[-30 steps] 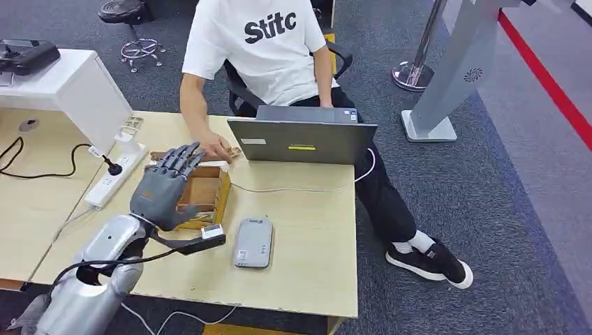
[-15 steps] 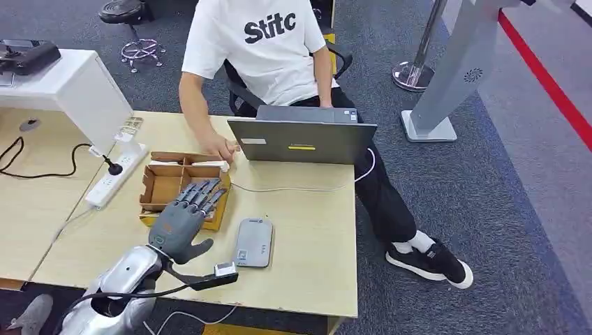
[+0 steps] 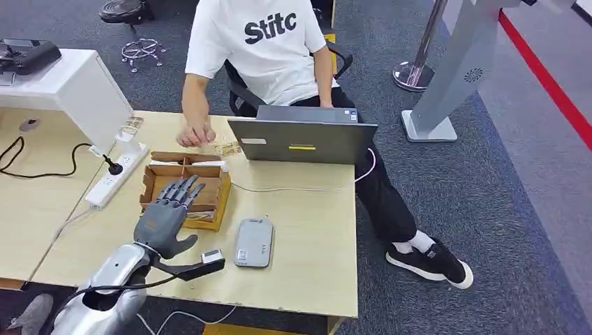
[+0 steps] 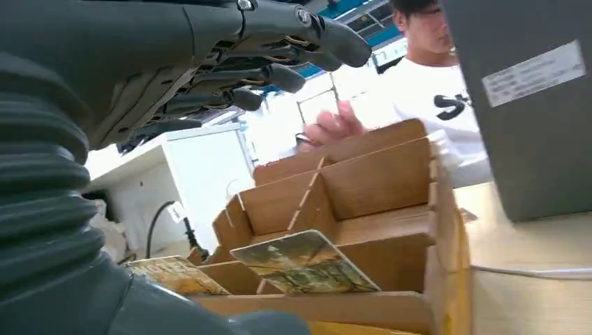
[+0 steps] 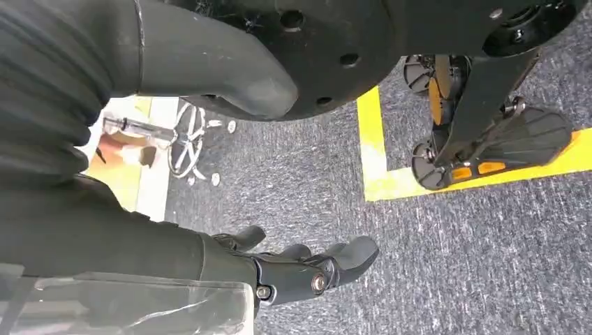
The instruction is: Pass the card to the sensor for recognition and then transmit it.
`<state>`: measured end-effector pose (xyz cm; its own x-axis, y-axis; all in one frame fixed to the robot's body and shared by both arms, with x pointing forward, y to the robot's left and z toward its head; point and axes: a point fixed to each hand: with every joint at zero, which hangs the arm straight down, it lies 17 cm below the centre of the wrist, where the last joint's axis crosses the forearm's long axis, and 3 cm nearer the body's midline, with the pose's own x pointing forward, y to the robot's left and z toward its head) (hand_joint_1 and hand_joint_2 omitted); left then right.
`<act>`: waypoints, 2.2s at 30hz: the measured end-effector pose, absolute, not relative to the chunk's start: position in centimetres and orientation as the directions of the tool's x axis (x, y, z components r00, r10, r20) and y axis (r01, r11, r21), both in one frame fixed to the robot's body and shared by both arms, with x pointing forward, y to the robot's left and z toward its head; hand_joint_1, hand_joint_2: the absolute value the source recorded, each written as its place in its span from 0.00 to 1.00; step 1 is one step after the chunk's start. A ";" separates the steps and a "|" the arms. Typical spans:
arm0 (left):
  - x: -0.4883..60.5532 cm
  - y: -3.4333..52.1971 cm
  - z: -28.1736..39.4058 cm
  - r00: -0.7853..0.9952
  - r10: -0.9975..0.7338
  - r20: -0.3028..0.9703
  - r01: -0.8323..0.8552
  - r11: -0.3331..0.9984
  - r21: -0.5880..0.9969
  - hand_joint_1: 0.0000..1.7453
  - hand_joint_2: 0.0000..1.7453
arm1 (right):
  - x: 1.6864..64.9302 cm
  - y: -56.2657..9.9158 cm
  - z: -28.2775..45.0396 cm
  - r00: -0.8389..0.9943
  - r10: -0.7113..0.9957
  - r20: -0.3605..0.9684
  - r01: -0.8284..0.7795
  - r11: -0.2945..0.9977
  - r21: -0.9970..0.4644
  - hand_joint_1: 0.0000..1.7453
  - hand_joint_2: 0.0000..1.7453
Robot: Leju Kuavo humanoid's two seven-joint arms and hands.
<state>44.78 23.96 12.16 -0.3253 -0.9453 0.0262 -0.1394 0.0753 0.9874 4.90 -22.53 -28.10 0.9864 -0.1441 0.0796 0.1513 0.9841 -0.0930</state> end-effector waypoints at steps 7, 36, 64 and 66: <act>46.7 26.3 11.6 -0.271 -0.963 -0.004 -0.133 0.033 0.991 0.00 1.00 | 5.0 -22.4 -28.1 0.989 -0.120 0.082 0.128 0.988 -0.090 0.00 1.00; 47.5 26.5 9.1 -0.260 -0.965 0.025 -0.037 0.036 0.999 1.00 1.00 | 5.0 -22.4 -28.1 0.990 -0.118 0.082 0.125 0.988 -0.088 0.00 1.00; 50.2 29.7 27.1 -0.218 -0.973 0.074 -0.440 0.166 0.882 1.00 1.00 | 4.8 -23.0 -28.1 0.991 -0.104 0.080 0.113 0.988 -0.109 0.00 1.00; 50.0 29.6 28.0 -0.223 -0.972 0.074 -0.458 0.172 0.872 1.00 1.00 | 4.9 -23.0 -28.1 0.992 -0.100 0.081 0.109 0.988 -0.109 0.00 1.00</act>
